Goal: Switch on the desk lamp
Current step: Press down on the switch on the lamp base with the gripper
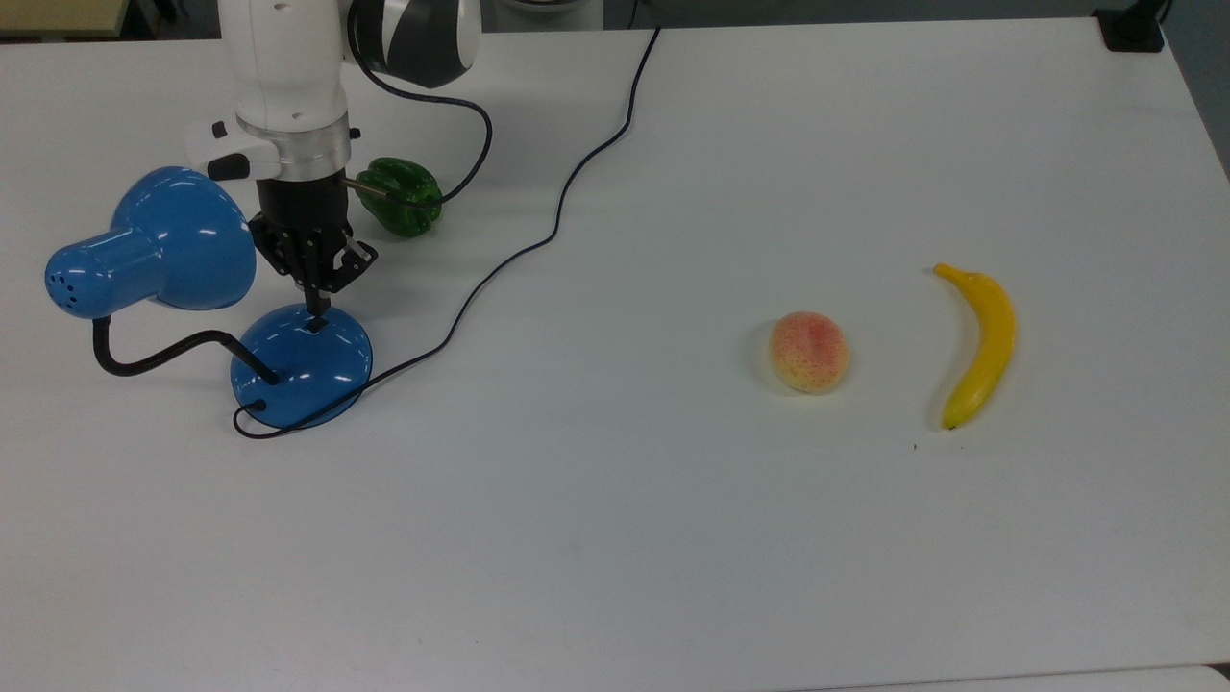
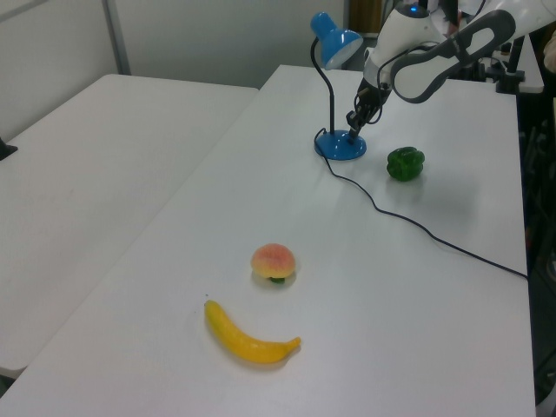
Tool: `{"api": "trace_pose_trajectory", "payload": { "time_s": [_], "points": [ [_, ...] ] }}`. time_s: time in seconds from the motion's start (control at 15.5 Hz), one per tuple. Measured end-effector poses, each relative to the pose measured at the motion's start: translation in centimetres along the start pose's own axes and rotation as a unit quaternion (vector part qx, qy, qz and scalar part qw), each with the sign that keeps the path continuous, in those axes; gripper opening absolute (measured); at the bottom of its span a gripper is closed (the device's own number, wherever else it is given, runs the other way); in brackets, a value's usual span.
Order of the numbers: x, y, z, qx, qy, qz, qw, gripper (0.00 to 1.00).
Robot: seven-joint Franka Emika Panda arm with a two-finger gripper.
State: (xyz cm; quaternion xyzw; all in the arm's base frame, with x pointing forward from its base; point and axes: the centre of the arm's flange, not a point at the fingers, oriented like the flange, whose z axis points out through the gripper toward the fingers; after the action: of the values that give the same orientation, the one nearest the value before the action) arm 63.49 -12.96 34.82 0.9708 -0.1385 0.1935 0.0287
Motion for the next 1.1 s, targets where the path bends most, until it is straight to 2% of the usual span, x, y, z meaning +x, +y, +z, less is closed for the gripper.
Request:
{"api": "trace_pose_trajectory", "payload": {
  "time_s": [1.1],
  "points": [
    [0.4, 0.7, 1.6, -0.001, 0.005, 0.006, 1.0, 0.01]
  ]
}}
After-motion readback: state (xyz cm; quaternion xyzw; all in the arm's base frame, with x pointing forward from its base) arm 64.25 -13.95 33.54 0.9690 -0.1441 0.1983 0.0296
